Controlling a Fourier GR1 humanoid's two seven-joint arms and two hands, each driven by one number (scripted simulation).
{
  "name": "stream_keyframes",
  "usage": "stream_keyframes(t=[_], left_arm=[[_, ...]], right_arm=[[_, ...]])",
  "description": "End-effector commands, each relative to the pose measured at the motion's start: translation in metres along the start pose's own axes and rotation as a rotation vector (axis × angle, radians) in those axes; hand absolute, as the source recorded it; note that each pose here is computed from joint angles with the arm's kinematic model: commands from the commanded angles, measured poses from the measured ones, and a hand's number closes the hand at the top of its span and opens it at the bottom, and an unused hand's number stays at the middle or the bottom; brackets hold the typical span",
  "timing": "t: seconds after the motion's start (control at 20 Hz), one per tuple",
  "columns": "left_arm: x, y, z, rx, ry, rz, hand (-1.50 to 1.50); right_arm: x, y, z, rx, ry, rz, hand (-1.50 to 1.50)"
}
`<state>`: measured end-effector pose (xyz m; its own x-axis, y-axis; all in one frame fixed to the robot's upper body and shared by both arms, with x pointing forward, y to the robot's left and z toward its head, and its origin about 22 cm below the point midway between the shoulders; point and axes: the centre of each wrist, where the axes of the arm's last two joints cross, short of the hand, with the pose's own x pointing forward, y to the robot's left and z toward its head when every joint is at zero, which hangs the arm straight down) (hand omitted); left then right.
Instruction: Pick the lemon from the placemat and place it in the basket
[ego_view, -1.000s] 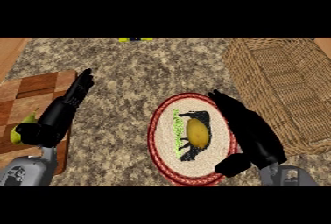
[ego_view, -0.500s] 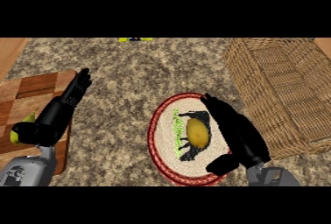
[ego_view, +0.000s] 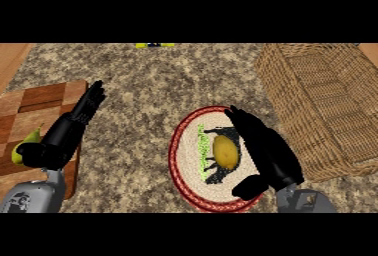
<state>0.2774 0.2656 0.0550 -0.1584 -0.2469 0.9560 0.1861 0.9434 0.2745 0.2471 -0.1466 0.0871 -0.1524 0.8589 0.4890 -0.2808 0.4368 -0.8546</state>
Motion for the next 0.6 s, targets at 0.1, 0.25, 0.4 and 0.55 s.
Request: stream_keyframes(t=[0.1,0.25,0.4,0.55], left_arm=[[-0.009,0.017,-0.013,0.003,0.012,0.023,0.0],[-0.009,0.02,0.014,0.013,-0.01,-0.001,0.0],[-0.001,-0.017,-0.016,-0.01,0.007,0.02,0.0],[0.005,0.006,-0.018,-0.006,-0.005,-0.001,0.0]], right_arm=[[0.002,-0.01,0.011,0.029,0.025,0.061,-1.5],[-0.008,0.024,-0.014,0.035,0.026,0.061,-1.5],[-0.013,0.04,-0.015,0.039,0.031,0.061,-1.5],[-0.005,0.027,-0.019,0.038,0.051,0.063,-1.5]])
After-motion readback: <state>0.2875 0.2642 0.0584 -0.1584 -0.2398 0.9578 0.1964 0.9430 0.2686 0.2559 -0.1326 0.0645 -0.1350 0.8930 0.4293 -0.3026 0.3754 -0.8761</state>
